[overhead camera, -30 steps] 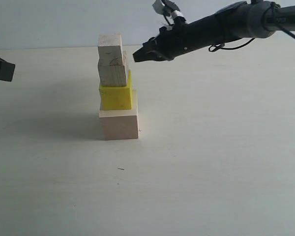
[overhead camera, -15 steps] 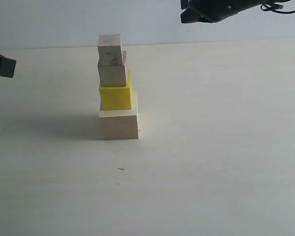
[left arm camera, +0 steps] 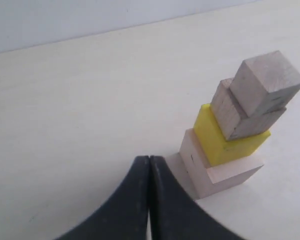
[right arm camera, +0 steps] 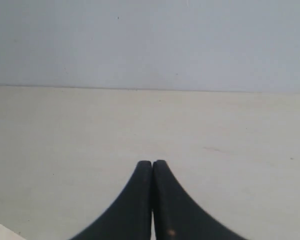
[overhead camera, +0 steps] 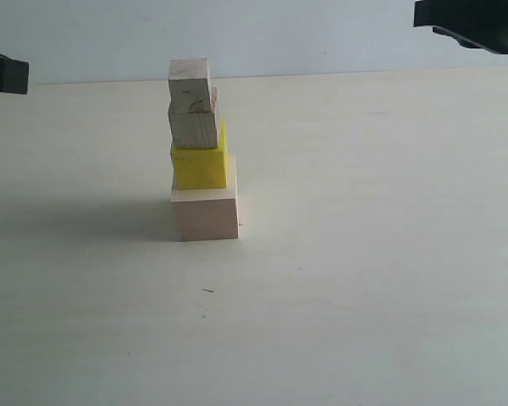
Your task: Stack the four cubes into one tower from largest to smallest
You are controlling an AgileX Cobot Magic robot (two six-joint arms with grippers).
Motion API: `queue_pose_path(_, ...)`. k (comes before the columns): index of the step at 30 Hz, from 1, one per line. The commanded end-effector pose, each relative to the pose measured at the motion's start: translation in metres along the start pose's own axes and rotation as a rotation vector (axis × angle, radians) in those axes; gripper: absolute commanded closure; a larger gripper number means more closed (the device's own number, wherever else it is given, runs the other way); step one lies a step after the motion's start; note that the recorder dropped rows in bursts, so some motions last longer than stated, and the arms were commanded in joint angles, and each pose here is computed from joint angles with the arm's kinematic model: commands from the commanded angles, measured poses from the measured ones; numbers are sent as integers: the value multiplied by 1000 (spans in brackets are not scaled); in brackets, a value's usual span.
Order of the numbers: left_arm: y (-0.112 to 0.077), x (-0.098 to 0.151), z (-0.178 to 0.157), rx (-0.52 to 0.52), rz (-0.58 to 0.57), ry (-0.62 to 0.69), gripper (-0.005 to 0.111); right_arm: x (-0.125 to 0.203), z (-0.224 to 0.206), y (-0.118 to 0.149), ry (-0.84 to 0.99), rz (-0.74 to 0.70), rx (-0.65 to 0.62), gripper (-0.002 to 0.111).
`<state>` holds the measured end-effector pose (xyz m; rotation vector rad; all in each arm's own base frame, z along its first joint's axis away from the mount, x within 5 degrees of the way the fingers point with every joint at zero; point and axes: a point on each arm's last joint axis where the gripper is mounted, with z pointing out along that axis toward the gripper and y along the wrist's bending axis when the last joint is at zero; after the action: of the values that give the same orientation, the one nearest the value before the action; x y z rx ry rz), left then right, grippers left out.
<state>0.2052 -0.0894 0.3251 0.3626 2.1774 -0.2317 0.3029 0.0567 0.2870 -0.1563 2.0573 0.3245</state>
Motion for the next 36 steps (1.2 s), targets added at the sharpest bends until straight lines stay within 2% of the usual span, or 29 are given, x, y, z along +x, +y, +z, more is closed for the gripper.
queue_pose_path(1,0,-6,-10,5,-21,-81,107,1,-34,5,-65,-5,5,108)
queue_pose_path(6,14,-11,-28,-76,-82,-162,107,11,-58,5,-108,-5,43,108)
queue_pose_path(13,29,-12,-55,-150,-107,-263,107,18,-73,10,-119,-11,10,108)
queue_pose_path(21,33,5,-70,-177,-89,-329,107,12,-92,16,-170,-25,-24,108)
queue_pose_path(29,32,14,-100,-186,-77,-420,107,9,-104,20,-210,-32,-37,108)
queue_pose_path(31,34,16,-108,-209,-84,-444,107,9,-105,20,-210,-44,-38,108)
queue_pose_path(34,39,20,-120,-278,-103,-467,107,10,-113,24,-198,-160,-52,108)
queue_pose_path(36,44,25,-128,-329,-125,-472,107,8,-123,26,-231,-142,-54,108)
